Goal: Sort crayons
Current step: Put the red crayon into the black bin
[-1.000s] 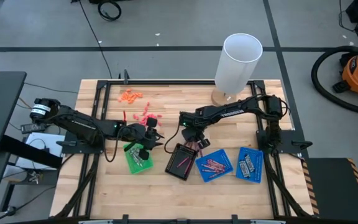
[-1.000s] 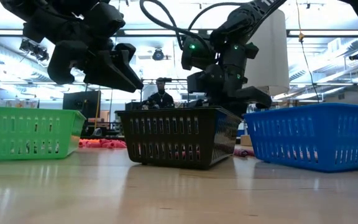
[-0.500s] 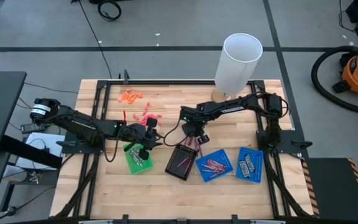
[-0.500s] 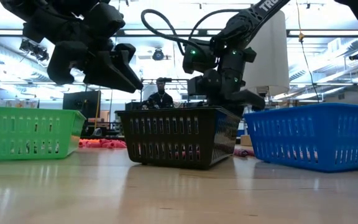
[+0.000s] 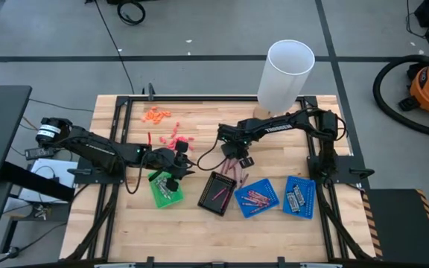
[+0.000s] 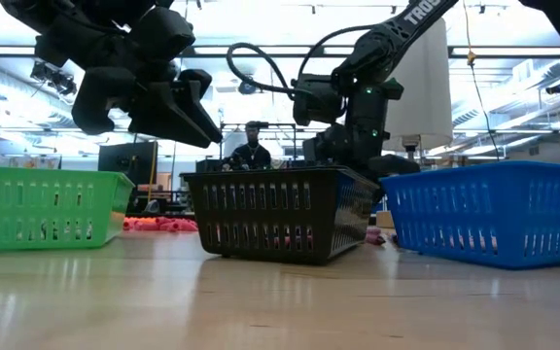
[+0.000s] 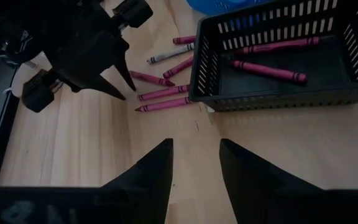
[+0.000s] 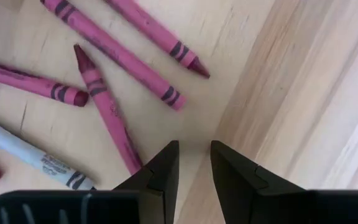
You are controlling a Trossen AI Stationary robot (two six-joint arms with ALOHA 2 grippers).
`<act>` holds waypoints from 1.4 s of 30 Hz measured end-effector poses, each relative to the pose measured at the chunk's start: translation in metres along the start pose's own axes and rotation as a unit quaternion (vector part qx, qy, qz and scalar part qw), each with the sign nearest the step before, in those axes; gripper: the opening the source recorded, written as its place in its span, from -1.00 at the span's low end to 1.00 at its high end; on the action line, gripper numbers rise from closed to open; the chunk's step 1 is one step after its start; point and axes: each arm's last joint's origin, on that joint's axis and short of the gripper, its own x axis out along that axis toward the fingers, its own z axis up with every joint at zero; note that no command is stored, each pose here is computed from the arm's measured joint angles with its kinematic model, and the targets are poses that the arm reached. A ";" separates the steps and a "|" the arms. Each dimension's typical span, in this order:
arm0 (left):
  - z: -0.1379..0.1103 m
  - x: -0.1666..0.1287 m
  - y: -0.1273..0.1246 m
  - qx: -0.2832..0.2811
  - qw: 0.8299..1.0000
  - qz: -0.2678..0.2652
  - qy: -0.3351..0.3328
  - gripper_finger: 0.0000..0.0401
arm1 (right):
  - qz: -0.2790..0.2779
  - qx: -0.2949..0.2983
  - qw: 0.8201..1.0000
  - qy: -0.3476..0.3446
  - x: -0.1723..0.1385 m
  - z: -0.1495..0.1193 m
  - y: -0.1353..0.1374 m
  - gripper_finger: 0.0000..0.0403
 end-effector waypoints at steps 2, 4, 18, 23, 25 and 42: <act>0.000 0.000 0.000 0.000 1.000 0.000 0.001 -0.29 | -0.003 0.005 1.000 0.021 -0.003 -0.003 0.002 -0.49; 0.000 0.000 0.000 -0.001 1.000 -0.001 0.002 -0.29 | -0.005 0.015 0.999 0.033 -0.009 -0.006 0.004 -0.49; 0.000 0.000 0.000 0.001 1.000 -0.002 0.002 -0.29 | 0.006 0.013 0.999 -0.034 -0.006 0.004 0.030 -0.49; 0.000 0.000 0.000 0.001 1.000 -0.002 0.002 -0.30 | 0.012 0.024 0.999 -0.044 0.001 -0.001 0.033 -0.49; 0.000 0.000 0.000 0.001 1.000 -0.002 0.001 -0.30 | 0.017 0.028 0.998 -0.049 0.003 -0.004 0.032 -0.49; 0.000 0.000 0.000 -0.003 1.000 -0.001 0.000 -0.30 | 0.024 0.042 0.998 -0.043 0.005 -0.011 0.027 -0.88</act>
